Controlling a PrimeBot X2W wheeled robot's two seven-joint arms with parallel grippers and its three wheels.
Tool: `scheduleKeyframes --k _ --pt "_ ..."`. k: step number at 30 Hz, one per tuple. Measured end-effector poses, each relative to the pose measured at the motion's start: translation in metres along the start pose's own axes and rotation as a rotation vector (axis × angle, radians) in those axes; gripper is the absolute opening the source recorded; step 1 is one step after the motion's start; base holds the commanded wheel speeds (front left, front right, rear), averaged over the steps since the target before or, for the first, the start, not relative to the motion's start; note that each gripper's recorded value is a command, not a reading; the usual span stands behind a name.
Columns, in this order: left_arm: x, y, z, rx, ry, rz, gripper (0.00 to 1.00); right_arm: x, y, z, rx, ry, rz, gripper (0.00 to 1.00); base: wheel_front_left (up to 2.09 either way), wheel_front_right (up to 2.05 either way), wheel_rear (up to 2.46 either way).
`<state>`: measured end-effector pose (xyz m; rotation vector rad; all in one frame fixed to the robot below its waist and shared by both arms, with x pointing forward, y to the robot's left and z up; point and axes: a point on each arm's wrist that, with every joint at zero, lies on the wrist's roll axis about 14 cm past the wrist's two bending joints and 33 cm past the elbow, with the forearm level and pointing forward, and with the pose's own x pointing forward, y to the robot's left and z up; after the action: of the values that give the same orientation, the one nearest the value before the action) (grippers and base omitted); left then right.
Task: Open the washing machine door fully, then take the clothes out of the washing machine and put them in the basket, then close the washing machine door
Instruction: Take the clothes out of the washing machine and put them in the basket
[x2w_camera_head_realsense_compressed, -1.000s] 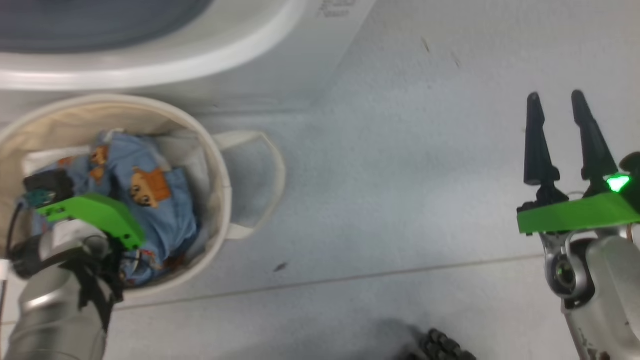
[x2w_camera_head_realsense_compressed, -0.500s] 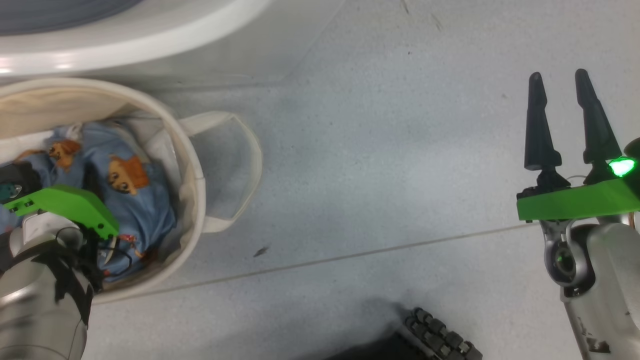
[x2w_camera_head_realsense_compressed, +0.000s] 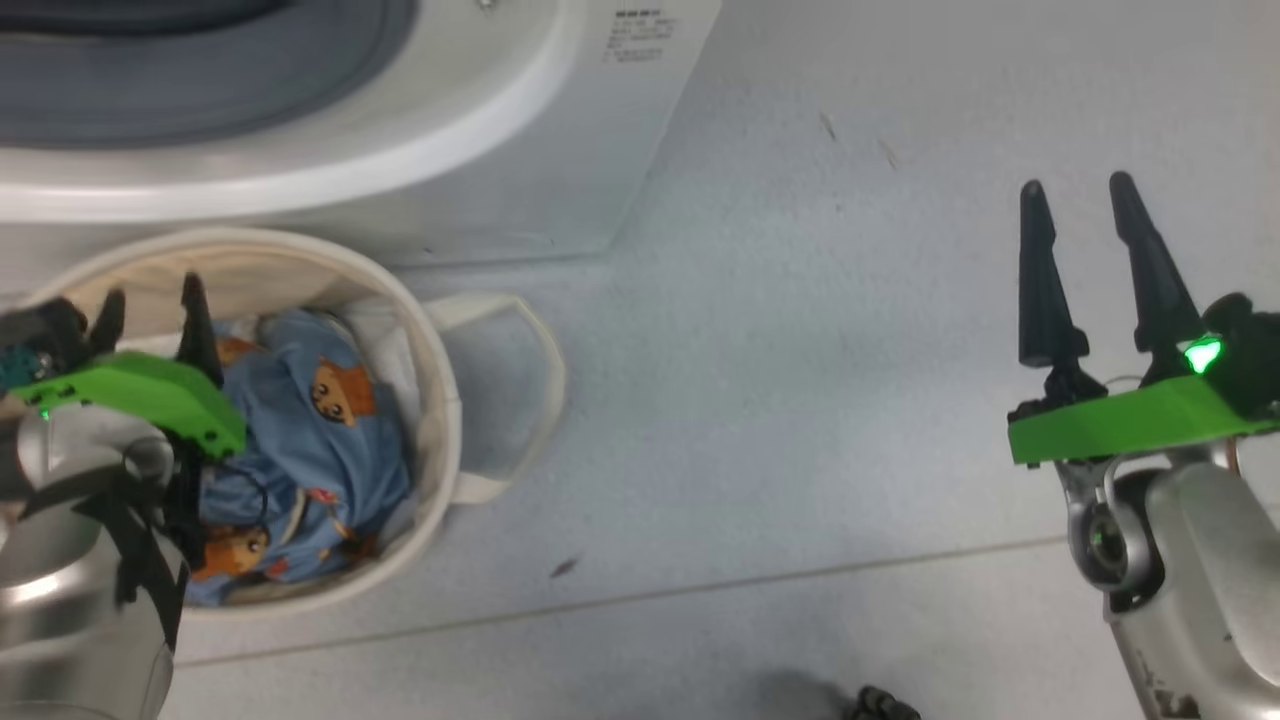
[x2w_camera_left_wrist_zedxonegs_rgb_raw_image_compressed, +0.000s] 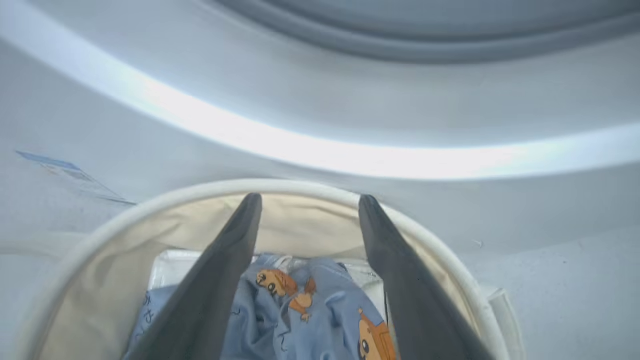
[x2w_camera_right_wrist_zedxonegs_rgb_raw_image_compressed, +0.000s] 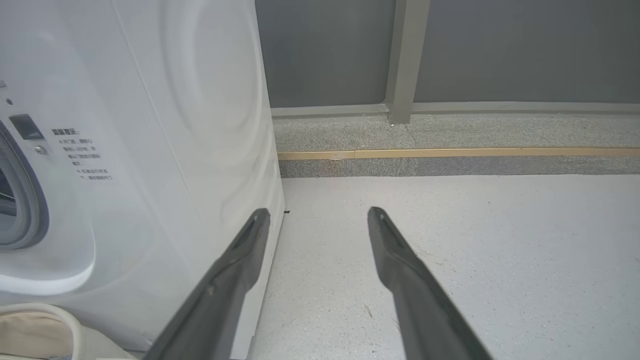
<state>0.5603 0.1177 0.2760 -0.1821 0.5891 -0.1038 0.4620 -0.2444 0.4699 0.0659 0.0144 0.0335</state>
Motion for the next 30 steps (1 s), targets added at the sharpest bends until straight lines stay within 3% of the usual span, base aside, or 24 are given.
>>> scheduleKeyframes --k 4,17,24,30 --pt "-0.02 -0.004 0.055 0.009 -0.168 -0.029 1.0 -0.01 0.006 0.006 0.022 -0.009 0.005 1.0 0.0 0.0 0.0" --pt "-0.142 0.019 0.142 0.078 -0.501 -0.003 1.0 -0.06 0.048 0.022 0.091 -0.031 0.073 1.0 0.0 0.0 0.0" --pt "-0.199 0.029 0.129 0.119 -0.516 0.011 1.0 -0.086 0.068 0.039 0.088 -0.076 0.126 1.0 0.0 0.0 0.0" --pt "-0.232 0.019 0.124 0.096 -0.524 -0.034 1.0 -0.105 0.063 0.049 0.084 -0.109 0.109 1.0 0.0 0.0 0.0"
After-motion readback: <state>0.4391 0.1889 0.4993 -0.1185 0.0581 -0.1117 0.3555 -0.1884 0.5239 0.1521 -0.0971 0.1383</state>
